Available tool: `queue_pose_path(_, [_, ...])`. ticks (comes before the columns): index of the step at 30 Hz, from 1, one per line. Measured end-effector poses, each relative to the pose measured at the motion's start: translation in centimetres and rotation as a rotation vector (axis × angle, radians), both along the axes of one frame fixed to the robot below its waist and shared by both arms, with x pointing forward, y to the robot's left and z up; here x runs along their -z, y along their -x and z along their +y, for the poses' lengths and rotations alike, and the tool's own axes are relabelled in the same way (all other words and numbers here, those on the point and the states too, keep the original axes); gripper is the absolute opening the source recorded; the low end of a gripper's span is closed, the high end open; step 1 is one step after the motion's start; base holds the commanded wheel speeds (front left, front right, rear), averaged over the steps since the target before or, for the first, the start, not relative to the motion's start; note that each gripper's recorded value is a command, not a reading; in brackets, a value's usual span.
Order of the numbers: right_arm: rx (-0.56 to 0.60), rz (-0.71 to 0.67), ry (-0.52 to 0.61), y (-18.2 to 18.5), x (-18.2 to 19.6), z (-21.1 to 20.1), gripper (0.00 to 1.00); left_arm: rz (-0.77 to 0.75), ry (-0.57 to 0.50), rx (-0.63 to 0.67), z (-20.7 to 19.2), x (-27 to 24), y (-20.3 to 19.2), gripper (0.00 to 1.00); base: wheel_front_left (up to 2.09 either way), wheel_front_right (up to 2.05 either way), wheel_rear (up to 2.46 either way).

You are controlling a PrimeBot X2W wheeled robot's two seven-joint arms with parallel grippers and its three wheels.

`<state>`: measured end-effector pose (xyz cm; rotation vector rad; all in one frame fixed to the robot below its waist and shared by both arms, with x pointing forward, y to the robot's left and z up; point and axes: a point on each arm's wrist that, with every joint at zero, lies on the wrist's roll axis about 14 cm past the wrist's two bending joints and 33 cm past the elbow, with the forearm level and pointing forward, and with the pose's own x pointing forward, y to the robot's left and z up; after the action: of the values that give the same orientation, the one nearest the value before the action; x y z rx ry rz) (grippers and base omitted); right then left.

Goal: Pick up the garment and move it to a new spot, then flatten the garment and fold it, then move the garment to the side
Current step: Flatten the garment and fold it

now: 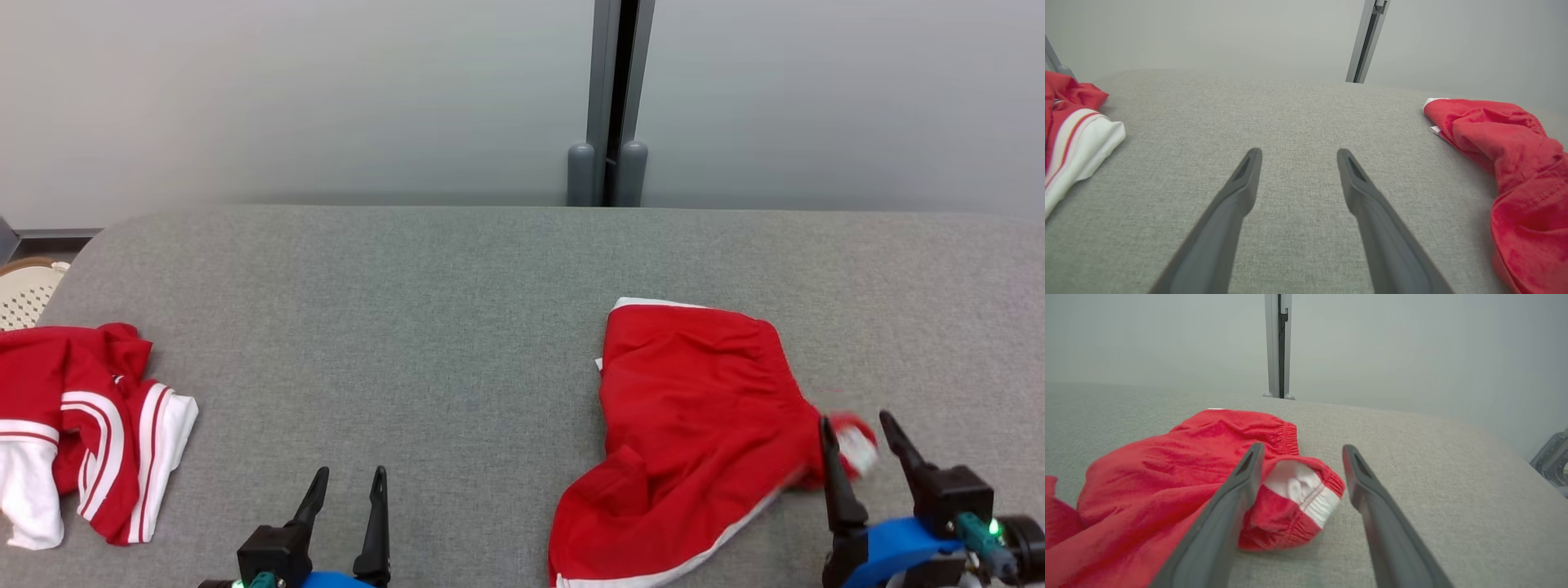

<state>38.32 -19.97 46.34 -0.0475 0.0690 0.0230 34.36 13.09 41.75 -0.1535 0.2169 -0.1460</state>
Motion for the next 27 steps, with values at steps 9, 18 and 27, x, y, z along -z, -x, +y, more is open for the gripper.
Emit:
queue_pose_path(9, [0.026,0.075,0.012,2.1,2.3,-0.8,1.00,-0.009,0.002,0.003,-0.1,-0.3,0.6,1.00,0.00,0.00,0.00])
queue_pose_path(18, [0.007,0.088,-0.016,2.4,2.8,0.0,1.00,-0.013,0.064,0.144,-4.3,-0.6,1.4,1.00,0.00,0.00,0.00])
queue_pose_path(27, [0.024,0.122,-0.026,2.6,3.9,-0.4,1.00,0.142,0.206,0.437,-13.7,1.8,6.3,1.00,0.00,0.00,0.00])
